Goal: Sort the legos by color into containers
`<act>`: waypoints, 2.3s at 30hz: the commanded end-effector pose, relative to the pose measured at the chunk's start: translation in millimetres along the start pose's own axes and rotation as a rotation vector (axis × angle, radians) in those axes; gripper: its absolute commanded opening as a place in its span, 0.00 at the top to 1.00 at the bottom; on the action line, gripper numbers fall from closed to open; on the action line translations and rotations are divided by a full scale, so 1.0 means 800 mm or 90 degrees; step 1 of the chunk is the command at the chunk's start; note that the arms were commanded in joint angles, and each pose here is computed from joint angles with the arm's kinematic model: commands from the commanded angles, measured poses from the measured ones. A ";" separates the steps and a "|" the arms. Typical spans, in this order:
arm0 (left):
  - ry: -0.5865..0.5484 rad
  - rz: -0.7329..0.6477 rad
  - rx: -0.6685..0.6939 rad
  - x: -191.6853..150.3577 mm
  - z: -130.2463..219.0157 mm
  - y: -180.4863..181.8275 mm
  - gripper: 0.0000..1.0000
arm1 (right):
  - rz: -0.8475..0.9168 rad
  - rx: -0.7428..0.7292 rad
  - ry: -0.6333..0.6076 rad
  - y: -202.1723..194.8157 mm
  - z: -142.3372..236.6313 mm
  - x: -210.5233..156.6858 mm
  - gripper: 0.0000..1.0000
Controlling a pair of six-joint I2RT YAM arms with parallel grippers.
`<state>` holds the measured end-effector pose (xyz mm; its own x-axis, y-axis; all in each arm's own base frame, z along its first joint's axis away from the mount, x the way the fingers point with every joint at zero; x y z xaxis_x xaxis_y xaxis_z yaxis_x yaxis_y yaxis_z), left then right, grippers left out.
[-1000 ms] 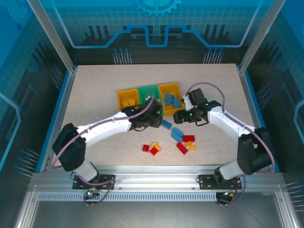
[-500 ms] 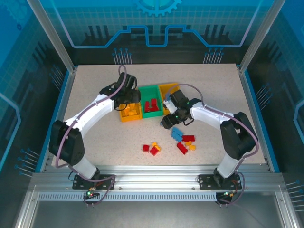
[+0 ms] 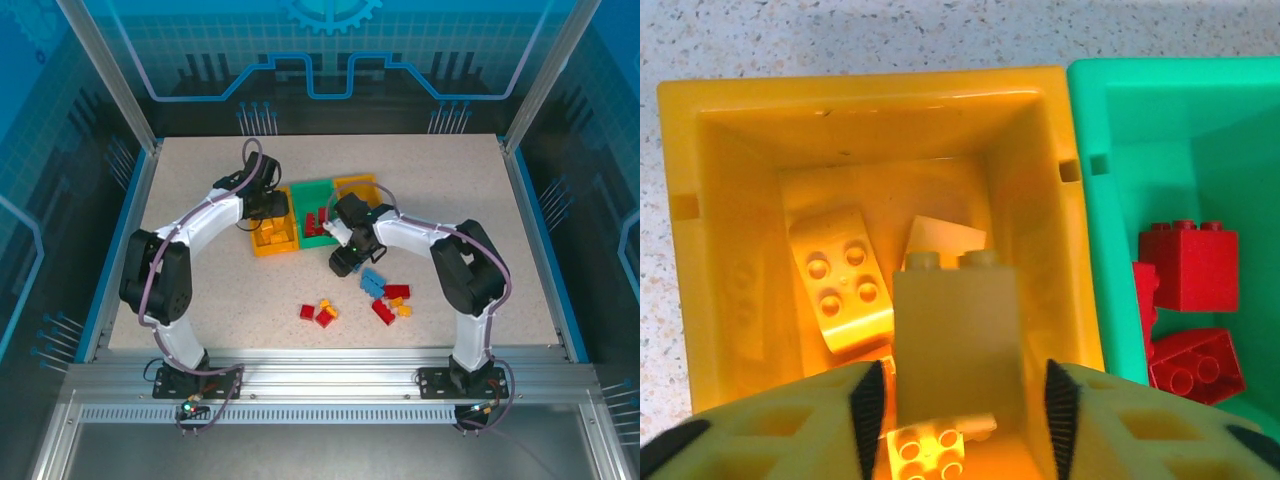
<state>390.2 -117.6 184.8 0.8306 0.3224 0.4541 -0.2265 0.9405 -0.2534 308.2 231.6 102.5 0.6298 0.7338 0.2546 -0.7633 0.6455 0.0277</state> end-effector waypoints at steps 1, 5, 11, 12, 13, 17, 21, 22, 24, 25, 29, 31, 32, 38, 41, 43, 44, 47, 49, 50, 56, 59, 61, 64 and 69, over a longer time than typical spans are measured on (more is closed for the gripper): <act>0.022 0.018 0.001 -0.003 -0.007 0.003 0.43 | 0.023 -0.022 0.037 0.003 -0.005 0.001 0.38; 0.020 0.028 0.000 -0.006 -0.004 0.005 0.35 | 0.021 -0.036 0.034 0.002 -0.005 0.004 0.49; -0.002 0.051 -0.027 -0.015 0.017 0.010 0.18 | 0.005 -0.036 -0.012 0.004 0.016 0.012 0.70; -0.006 0.053 -0.033 -0.018 0.021 0.011 0.13 | 0.002 -0.032 -0.032 0.006 0.024 0.015 0.71; -0.011 0.054 -0.039 -0.021 0.026 0.013 0.09 | -0.004 -0.027 -0.051 0.006 0.033 0.018 0.72; -0.021 0.046 -0.052 -0.035 0.040 0.018 0.01 | -0.037 0.004 -0.131 0.001 0.071 0.028 0.74; -0.025 0.014 -0.046 -0.056 0.050 0.021 0.01 | -0.086 0.050 -0.205 -0.017 0.107 0.035 0.75; -0.027 0.003 -0.044 -0.062 0.051 0.021 0.01 | -0.103 0.061 -0.221 -0.024 0.114 0.036 0.75; -0.026 -0.014 -0.043 -0.074 0.054 0.021 0.01 | -0.138 0.075 -0.243 -0.041 0.123 0.037 0.75; -0.024 -0.023 -0.045 -0.081 0.055 0.019 0.01 | -0.160 0.072 -0.251 -0.050 0.127 0.038 0.75; -0.010 -0.048 -0.053 -0.107 0.055 0.012 0.01 | -0.248 0.025 -0.253 -0.092 0.131 0.040 0.76; 0.000 -0.072 -0.065 -0.124 0.055 0.002 0.01 | -0.295 0.009 -0.242 -0.112 0.127 0.044 0.76; 0.004 -0.084 -0.070 -0.130 0.055 -0.003 0.01 | -0.311 0.002 -0.235 -0.120 0.126 0.048 0.76; 0.042 -0.159 -0.090 -0.169 0.051 -0.028 0.01 | -0.375 -0.061 -0.164 -0.156 0.102 0.072 0.73; 0.067 -0.183 -0.108 -0.187 0.049 -0.036 0.01 | -0.406 -0.081 -0.137 -0.169 0.091 0.076 0.72; 0.079 -0.221 -0.134 -0.201 0.049 -0.045 0.02 | -0.417 -0.082 -0.131 -0.173 0.086 0.079 0.68; 0.081 -0.240 -0.145 -0.206 0.050 -0.049 0.02 | -0.417 -0.080 -0.131 -0.173 0.084 0.081 0.67; 0.098 -0.290 -0.177 -0.220 0.051 -0.061 0.03 | -0.425 -0.075 -0.131 -0.174 0.082 0.083 0.56; 0.117 -0.299 -0.192 -0.226 0.049 -0.064 0.05 | -0.428 -0.075 -0.130 -0.174 0.084 0.083 0.46; 0.123 -0.299 -0.197 -0.227 0.049 -0.065 0.06 | -0.429 -0.072 -0.130 -0.173 0.085 0.083 0.44; 0.170 -0.317 -0.203 -0.251 0.046 -0.069 0.15 | -0.423 -0.046 -0.165 -0.158 0.112 0.080 0.30; 0.183 -0.349 -0.218 -0.263 0.047 -0.071 0.23 | -0.412 -0.027 -0.195 -0.146 0.131 0.077 0.28; 0.190 -0.372 -0.228 -0.270 0.048 -0.071 0.29 | -0.408 -0.021 -0.209 -0.139 0.144 0.071 0.28; 0.195 -0.381 -0.230 -0.274 0.049 -0.069 0.32 | -0.404 -0.026 -0.218 -0.132 0.157 0.059 0.27; 0.189 -0.367 -0.205 -0.276 0.054 -0.055 0.32 | -0.397 -0.044 -0.208 -0.124 0.165 0.037 0.26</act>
<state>203.7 -232.7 132.0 0.8855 -0.2894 0.3635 0.4086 0.8573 -0.3131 392.2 167.3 236.0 0.8604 0.1164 0.4961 -0.2521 0.9433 0.2159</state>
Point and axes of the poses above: each hand's point on the last joint's axis, 136 mm out from that joint toward the fingers, its own z axis back along the fingers, its own y axis along the line the jaws close on, x = y × z, the point moved 8 cm from there along z, back along the fingers, and after that the axes turned 6 degrees about z, right-handed, at the moved point
